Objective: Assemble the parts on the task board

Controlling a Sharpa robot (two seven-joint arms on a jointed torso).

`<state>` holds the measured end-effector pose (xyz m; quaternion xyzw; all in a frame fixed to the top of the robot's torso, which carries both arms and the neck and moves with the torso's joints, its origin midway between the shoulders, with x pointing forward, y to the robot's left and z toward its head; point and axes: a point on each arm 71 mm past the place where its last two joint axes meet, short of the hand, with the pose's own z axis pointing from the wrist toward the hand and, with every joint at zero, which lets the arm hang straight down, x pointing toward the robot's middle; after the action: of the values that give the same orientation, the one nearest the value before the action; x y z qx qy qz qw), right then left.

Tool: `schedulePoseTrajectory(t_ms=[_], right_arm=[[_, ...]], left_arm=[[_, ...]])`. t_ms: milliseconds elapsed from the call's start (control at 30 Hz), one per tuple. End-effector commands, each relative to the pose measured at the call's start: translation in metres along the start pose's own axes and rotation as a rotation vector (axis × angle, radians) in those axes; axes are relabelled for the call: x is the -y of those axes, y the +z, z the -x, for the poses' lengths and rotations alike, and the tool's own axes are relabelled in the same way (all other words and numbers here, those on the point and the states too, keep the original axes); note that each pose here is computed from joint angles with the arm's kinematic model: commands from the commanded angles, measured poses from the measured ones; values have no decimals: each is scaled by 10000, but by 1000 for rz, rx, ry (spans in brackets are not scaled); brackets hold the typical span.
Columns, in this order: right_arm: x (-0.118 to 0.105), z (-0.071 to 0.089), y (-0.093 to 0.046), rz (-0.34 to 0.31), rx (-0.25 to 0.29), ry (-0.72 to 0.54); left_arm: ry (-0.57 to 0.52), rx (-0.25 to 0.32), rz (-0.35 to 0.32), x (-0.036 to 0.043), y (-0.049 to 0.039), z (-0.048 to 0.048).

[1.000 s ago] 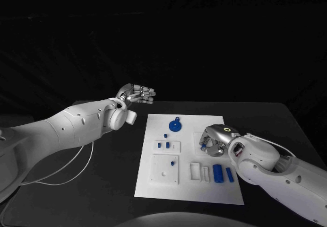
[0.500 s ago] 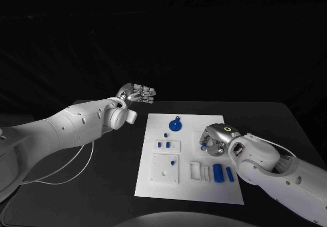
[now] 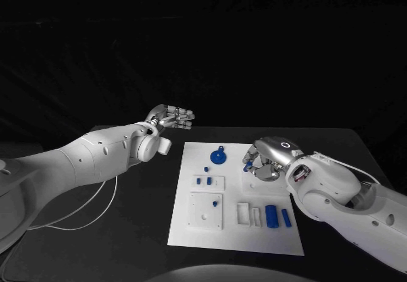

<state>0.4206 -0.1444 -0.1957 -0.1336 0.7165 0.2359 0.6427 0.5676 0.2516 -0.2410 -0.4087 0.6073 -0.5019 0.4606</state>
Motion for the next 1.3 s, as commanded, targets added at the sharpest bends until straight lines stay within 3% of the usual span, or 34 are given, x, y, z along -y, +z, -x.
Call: schedulePoseTrajectory(t_ms=[33, 167, 333, 800, 1033, 1300], right_arm=[[-134, 77, 5, 56, 33, 30], [-276, 102, 36, 101, 46, 61], [-481, 18, 84, 162, 44, 103], [-979, -625, 49, 303, -98, 153], [-1033, -844, -9, 322, -168, 152], [-1007, -937, -34, 316, -194, 151]], left_arm=[[-11, -7, -9, 9, 6, -24], [-13, -10, -11, 11, 11, -39], [-15, -13, -13, 14, 16, -63], [-25, -32, -15, 20, 37, -163], [-28, -38, -15, 18, 38, -186], [-29, -40, -14, 16, 35, -186]])
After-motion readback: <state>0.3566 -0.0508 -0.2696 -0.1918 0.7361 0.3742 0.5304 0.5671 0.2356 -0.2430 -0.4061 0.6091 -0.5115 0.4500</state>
